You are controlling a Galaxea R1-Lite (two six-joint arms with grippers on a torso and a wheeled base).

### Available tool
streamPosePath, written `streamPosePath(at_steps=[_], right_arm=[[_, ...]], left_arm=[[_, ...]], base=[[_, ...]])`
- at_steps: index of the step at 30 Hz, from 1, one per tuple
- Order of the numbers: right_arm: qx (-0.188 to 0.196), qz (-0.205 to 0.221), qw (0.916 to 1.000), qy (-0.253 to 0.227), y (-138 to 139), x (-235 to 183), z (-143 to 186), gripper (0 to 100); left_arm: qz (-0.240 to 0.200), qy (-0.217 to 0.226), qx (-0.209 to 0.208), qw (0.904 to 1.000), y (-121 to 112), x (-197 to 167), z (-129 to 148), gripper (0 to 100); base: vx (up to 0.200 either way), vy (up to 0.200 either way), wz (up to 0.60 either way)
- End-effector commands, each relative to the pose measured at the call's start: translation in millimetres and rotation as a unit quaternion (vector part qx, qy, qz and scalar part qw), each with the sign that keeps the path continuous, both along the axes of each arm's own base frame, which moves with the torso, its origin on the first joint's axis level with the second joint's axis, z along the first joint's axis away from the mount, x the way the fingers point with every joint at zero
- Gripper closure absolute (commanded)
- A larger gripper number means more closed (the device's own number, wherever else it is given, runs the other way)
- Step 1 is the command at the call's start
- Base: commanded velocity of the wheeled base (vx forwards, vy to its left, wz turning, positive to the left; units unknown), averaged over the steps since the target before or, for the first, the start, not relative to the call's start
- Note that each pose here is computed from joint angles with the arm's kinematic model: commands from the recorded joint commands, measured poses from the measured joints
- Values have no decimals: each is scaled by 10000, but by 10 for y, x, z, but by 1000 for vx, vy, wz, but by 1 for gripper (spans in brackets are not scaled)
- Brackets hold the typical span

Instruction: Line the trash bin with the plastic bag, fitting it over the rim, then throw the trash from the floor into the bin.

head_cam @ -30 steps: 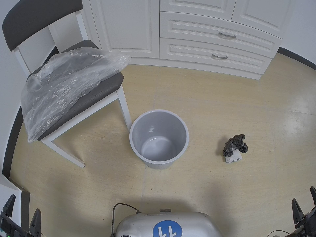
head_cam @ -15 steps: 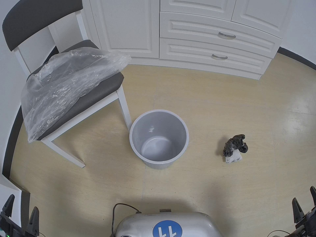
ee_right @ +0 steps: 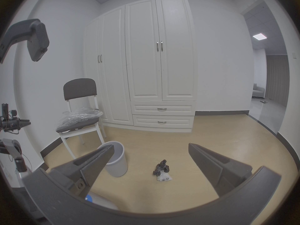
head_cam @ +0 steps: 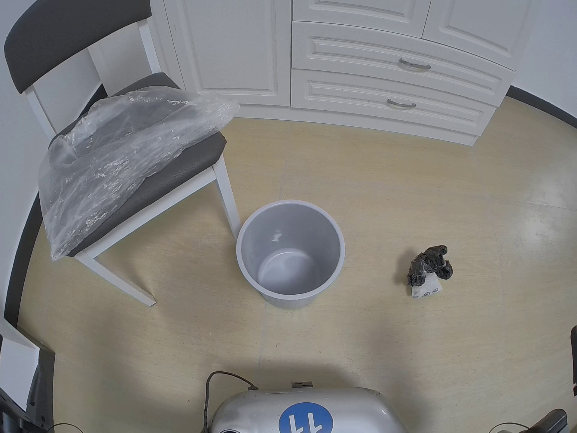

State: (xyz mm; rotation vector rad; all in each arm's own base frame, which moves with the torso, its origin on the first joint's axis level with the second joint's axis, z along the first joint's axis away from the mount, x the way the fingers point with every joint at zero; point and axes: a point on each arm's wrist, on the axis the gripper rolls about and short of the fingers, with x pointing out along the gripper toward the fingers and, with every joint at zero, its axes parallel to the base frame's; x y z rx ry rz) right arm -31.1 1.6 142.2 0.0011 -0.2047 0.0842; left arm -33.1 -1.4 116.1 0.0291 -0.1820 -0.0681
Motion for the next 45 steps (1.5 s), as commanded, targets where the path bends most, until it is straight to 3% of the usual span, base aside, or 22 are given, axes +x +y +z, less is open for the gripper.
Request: streamPosePath(at_steps=[1,5,7,8,9,11,15,21,25,32,38,45], right_arm=[[-37,177,9986,502,7,264,339,0],[-30,178,9988,465,10,485,676,0],[-30,178,9988,465,10,485,676,0],[-36,169,9989,433,13,677,821,0],[-38,176,9989,426,14,695,834,0],[-66,164,9992,369,16,850,924,0],[-38,184,9993,334,20,1012,966,0],[-19,450,9961,759,71,1231,824,0],[207,452,9968,625,74,1293,862,0],[280,457,9982,257,69,1207,976,0],[484,423,9958,648,75,1528,989,0],[674,538,9942,646,104,1645,1035,0]], left_arm=[[-41,54,214,9997,-2,-76,144,0],[92,294,202,9993,3,12,386,0],[92,294,202,9993,3,12,386,0],[407,501,341,9973,16,126,602,0],[440,516,368,9970,17,138,622,0],[769,795,623,9919,31,276,723,0],[1027,1059,1058,9834,41,460,788,0],[1549,1264,1547,9675,77,902,983,0],[1842,1297,1863,9563,96,1025,1042,0],[1871,1567,2227,9438,100,1037,938,0],[1724,1947,2617,9294,101,1254,934,0],[1518,2139,3012,9168,79,1391,906,0]], base=[[0,0,0],[0,0,0],[0,0,0],[0,0,0],[0,0,0],[0,0,0],[0,0,0],[0,0,0],[0,0,0],[0,0,0],[0,0,0],[0,0,0]])
